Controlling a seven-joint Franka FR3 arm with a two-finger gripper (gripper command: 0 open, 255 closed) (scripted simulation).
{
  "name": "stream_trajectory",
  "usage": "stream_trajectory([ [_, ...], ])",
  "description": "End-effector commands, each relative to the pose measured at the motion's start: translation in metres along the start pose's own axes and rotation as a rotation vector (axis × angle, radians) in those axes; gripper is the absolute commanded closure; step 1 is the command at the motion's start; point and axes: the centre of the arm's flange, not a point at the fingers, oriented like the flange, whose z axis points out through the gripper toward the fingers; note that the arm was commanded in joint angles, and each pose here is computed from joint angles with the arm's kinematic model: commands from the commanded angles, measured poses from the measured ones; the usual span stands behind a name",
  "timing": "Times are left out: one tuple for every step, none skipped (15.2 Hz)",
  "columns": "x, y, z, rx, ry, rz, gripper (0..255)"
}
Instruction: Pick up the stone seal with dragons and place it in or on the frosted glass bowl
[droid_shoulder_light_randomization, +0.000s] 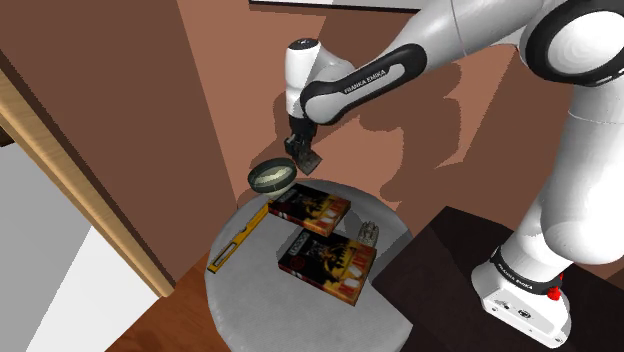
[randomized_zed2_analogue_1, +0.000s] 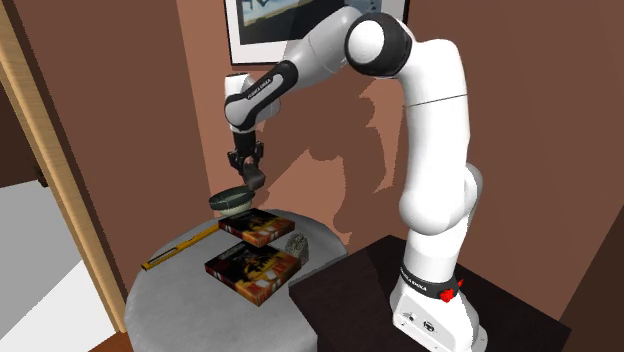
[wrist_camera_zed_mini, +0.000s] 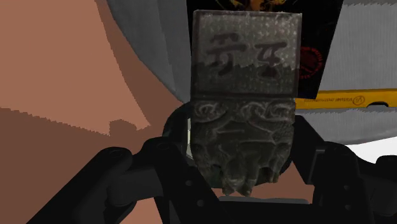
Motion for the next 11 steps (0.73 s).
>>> stream_trajectory([
  [0.025, 0.004, 0.001, 0.0, 0.001, 0.0, 255],
  [0.038, 0.005, 0.002, 0.0, 0.001, 0.0, 255],
  [0.051, 0.007, 0.003, 0.0, 0.001, 0.0, 255],
  [0.064, 0.008, 0.004, 0.0, 0.001, 0.0, 255],
  [0.077, 0.01, 0.005, 0.0, 0.001, 0.0, 255],
  [0.092, 0.012, 0.006, 0.0, 0.001, 0.0, 255],
  [0.091, 0.011, 0.011, 0.0, 0.001, 0.0, 255],
  [0.09, 0.011, 0.016, 0.0, 0.001, 0.0, 255],
  [0.089, 0.01, 0.021, 0.0, 0.001, 0.0, 255],
  [0.089, 0.009, 0.027, 0.0, 0.001, 0.0, 255],
  [0.088, 0.009, 0.032, 0.0, 0.001, 0.0, 255],
])
